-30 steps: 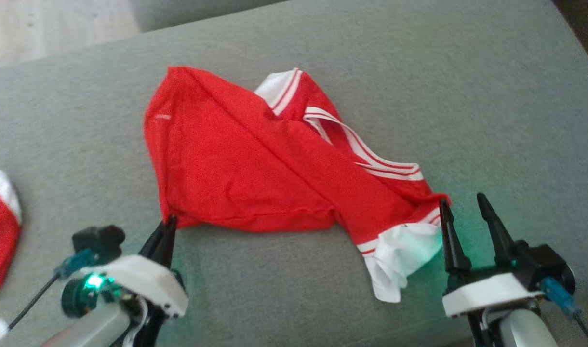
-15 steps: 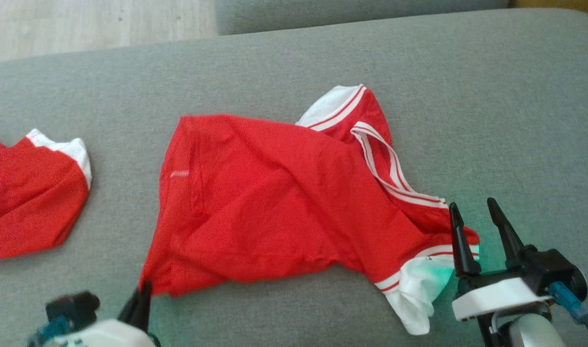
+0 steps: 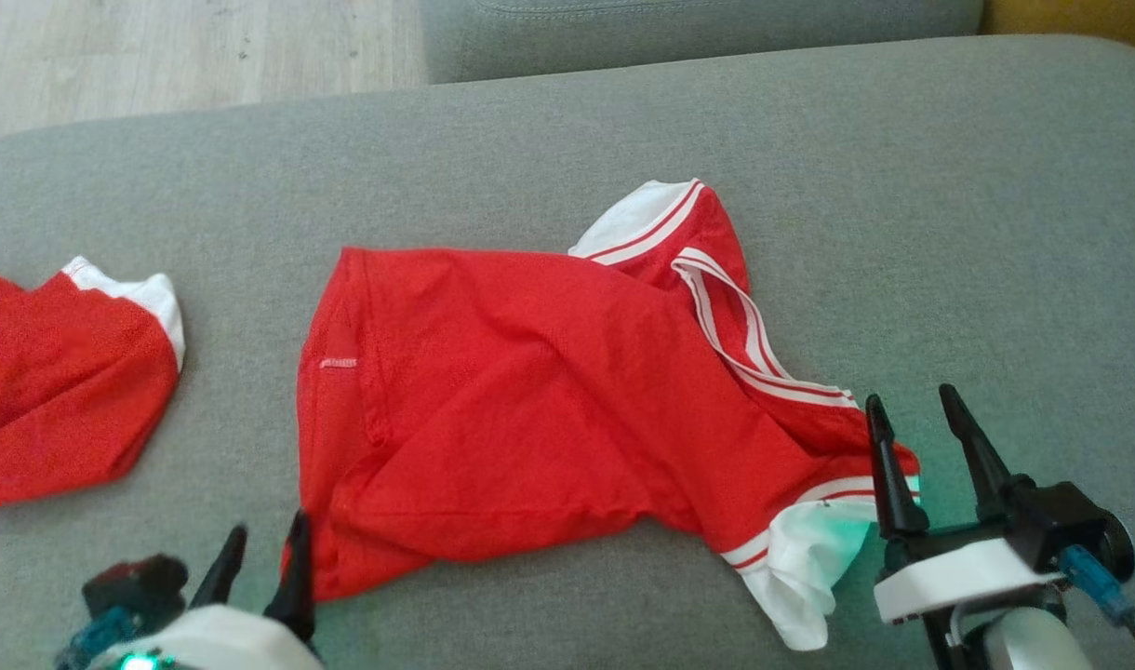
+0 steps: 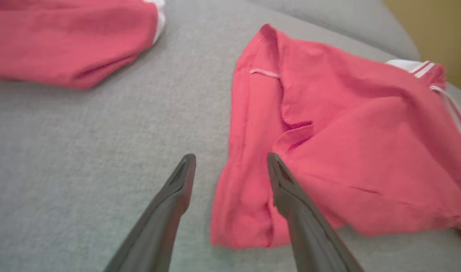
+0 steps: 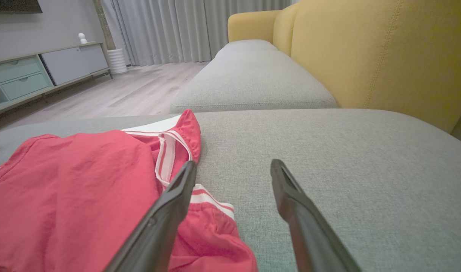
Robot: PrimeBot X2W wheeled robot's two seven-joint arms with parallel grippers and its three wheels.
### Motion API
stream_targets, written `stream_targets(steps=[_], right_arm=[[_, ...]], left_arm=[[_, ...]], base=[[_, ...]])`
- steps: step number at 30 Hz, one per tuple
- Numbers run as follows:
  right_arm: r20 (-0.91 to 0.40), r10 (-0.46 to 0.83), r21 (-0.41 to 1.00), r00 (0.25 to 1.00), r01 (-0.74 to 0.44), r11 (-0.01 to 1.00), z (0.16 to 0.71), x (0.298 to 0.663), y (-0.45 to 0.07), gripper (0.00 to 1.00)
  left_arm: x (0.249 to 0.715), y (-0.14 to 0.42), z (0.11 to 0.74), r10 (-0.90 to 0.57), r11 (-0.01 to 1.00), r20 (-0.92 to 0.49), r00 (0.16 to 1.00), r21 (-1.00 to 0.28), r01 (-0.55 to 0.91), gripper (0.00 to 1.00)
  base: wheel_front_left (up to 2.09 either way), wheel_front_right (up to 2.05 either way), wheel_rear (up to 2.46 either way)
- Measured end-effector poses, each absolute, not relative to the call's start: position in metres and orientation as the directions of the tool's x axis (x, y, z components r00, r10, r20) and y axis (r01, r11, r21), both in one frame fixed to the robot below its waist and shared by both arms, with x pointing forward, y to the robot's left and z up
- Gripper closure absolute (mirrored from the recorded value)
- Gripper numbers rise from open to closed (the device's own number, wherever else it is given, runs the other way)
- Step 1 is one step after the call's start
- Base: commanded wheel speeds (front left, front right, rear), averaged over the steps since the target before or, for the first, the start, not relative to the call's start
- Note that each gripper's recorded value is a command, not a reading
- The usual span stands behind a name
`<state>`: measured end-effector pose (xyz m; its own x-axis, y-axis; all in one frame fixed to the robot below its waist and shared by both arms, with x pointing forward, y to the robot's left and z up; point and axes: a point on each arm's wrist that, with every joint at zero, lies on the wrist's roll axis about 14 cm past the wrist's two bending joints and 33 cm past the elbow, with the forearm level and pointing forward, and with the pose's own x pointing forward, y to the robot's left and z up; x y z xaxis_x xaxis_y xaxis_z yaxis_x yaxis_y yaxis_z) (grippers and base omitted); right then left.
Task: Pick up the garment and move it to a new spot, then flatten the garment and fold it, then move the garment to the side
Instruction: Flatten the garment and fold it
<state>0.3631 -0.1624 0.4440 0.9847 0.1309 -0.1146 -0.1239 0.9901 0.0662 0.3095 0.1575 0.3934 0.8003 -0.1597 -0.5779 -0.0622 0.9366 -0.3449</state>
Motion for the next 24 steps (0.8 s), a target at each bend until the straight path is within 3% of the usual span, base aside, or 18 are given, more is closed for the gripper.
stream_targets(steps=[6, 21, 24], right_arm=[[-0.129, 0.136, 0.07, 0.982, -0.127, 0.989, 0.44, 0.359, -0.16, 0.0], [-0.151, 0.045, 0.062, 0.987, -0.036, 0.997, 0.435, 0.344, -0.187, 0.0], [-0.155, 0.045, 0.063, 0.987, -0.035, 0.997, 0.434, 0.344, -0.187, 0.0]], left_arm=[[0.33, 0.123, 0.409, -0.271, 0.921, -0.533, 0.801, -0.386, 0.055, 0.0], [0.334, 0.106, 0.381, -0.312, 0.926, -0.612, 0.727, -0.368, 0.087, 0.0], [0.334, 0.103, 0.384, -0.325, 0.921, -0.607, 0.725, -0.379, 0.095, 0.38]], base=[[0.0, 0.0, 0.0], [0.0, 0.0, 0.0], [0.0, 0.0, 0.0]])
